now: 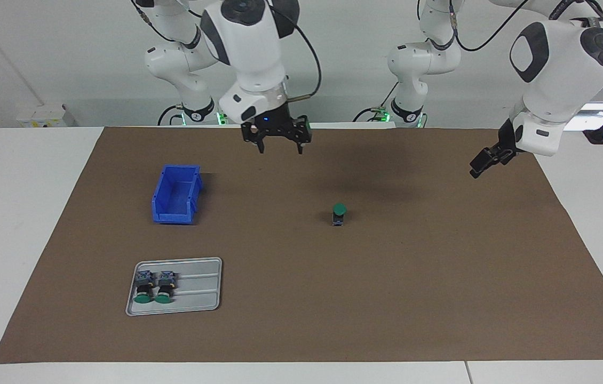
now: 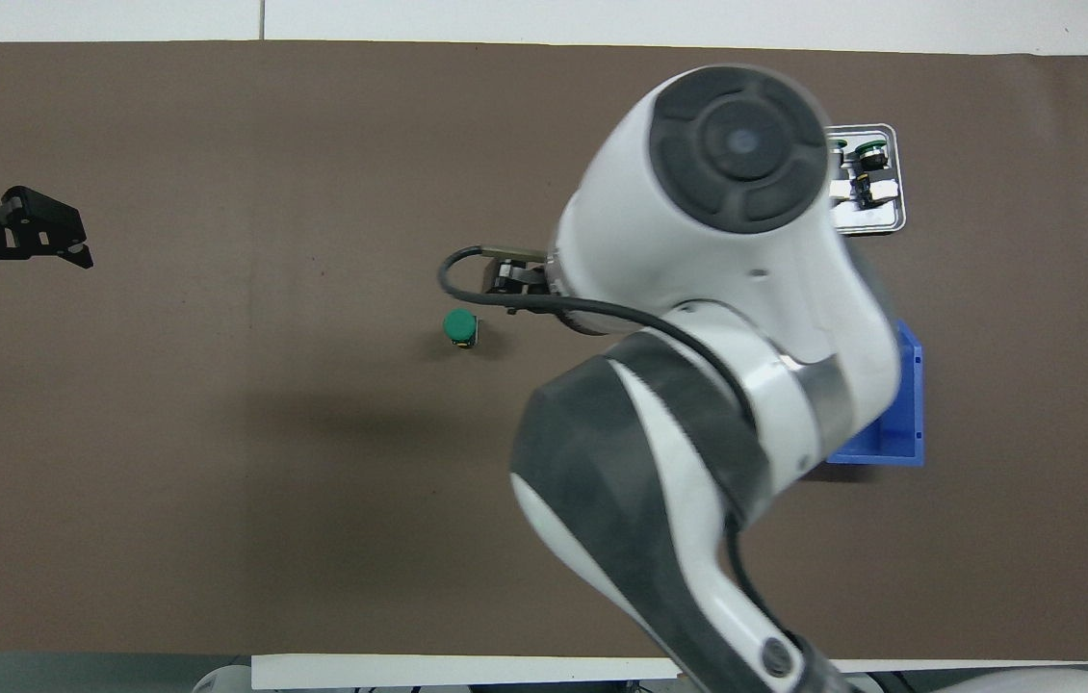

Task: Place and press button with both arms
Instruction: 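Grasp the green button with the right gripper, then carry the green button with the right gripper to the blue bin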

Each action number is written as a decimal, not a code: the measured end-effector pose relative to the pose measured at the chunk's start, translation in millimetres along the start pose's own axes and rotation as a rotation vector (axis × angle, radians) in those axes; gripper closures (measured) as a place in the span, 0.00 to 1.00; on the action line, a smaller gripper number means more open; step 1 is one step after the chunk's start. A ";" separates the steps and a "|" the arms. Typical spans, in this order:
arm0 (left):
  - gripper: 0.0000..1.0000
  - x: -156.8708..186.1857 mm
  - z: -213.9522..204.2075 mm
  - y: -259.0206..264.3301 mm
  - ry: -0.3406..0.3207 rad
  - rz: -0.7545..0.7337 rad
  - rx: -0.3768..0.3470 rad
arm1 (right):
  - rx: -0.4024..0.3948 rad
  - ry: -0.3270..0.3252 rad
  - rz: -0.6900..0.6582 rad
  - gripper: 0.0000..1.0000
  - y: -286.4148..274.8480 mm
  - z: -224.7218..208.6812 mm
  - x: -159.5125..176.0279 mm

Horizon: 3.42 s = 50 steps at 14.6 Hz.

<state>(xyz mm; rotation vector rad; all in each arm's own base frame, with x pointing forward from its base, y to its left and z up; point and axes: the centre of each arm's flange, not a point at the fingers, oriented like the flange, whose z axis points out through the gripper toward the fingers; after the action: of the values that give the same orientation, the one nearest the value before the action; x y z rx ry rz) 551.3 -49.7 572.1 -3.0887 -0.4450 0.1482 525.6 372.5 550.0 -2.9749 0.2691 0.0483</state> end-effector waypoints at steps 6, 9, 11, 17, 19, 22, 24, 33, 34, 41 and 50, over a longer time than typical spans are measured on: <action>0.00 -14.7 -39.2 -29.5 -0.023 0.026 0.006 | -0.032 0.100 -0.090 0.00 -84.0 133.2 -17.3; 0.00 -16.2 -39.0 -29.1 -0.032 0.031 0.009 | -0.036 0.121 -0.117 0.00 -93.5 182.6 -14.1; 0.00 -19.0 -37.2 -26.8 -0.049 0.037 0.016 | -0.049 0.124 -0.133 0.00 -95.4 206.0 -15.7; 0.00 -22.1 -36.3 -21.6 -0.058 0.048 0.020 | -0.092 0.144 -0.173 0.00 -89.5 243.1 -18.5; 0.00 -22.2 -36.4 -21.7 -0.058 0.049 0.020 | -0.086 0.148 -0.174 0.00 -87.0 252.0 -17.9; 0.00 -23.0 -37.8 -21.9 -0.055 0.051 0.020 | -0.089 0.148 -0.171 0.13 -83.9 255.4 -16.6; 0.00 -23.4 -38.3 -21.8 -0.054 0.052 0.019 | -0.090 0.149 -0.171 0.39 -83.8 255.4 -16.3; 0.00 -21.9 -38.1 -26.9 -0.057 0.060 0.018 | -0.170 0.158 -0.134 0.65 -36.8 188.5 25.8; 0.00 -21.6 -38.1 -27.5 -0.057 0.065 0.018 | -0.174 0.164 -0.142 0.65 -14.8 162.4 36.7; 0.00 -21.5 -38.0 -27.8 -0.057 0.073 0.018 | -0.178 0.102 -0.284 0.65 238.1 43.8 47.9; 0.00 -21.5 -36.7 -27.5 -0.060 0.170 0.015 | -0.124 0.030 -0.280 0.65 388.3 60.5 33.0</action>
<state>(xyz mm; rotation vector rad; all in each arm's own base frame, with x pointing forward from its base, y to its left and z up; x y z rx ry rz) 526.6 -29.6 611.4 -3.1105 -0.1809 0.2465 486.7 -1.3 430.5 -3.1065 -0.1542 -0.0125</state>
